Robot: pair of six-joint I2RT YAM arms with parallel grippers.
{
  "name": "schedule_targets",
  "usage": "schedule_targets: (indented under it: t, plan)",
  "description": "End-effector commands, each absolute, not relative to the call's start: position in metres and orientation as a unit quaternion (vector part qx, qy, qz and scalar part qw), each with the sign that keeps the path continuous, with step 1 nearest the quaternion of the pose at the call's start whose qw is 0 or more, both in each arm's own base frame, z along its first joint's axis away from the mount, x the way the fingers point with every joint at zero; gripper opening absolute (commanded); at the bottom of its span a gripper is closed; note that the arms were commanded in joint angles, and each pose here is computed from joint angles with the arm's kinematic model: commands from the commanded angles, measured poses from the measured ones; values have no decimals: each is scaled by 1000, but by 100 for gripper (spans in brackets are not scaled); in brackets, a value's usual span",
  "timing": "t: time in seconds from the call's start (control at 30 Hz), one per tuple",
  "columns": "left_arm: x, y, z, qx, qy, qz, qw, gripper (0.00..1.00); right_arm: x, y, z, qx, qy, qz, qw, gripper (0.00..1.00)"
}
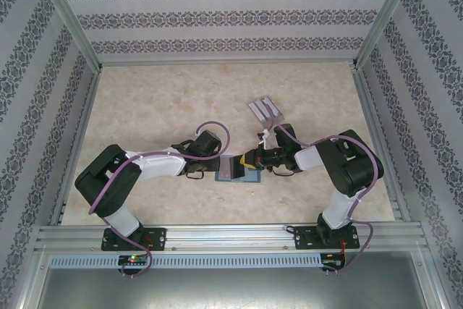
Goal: Put the credit cards into the card holder
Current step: Insert the credit card into the card slot.
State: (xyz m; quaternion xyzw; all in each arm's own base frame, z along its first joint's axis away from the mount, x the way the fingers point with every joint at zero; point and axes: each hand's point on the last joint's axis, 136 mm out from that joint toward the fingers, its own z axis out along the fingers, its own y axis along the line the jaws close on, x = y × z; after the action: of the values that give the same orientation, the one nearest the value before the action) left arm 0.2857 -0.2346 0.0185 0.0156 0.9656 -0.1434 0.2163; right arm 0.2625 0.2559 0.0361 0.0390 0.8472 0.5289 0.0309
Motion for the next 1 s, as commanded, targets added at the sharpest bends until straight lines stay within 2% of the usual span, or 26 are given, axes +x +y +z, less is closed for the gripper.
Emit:
schedule_targets:
  t: [0.0,0.43,0.6,0.73,0.97]
  plan:
    - [279,-226,9,11,974,-109,198,19,266,256,31,50,851,520,50,0]
    - [276,-229,4,12,975,-119,190,17,266,269,27,61,847,524,67,2]
    - [275,-229,4,13,975,-120,189,16,264,265,19,82,852,513,71,8]
    - [275,-231,4,14,975,-121,187,16,262,260,23,76,856,505,79,20]
    - [277,-230,6,16,975,-117,189,16,256,250,23,80,861,497,71,21]
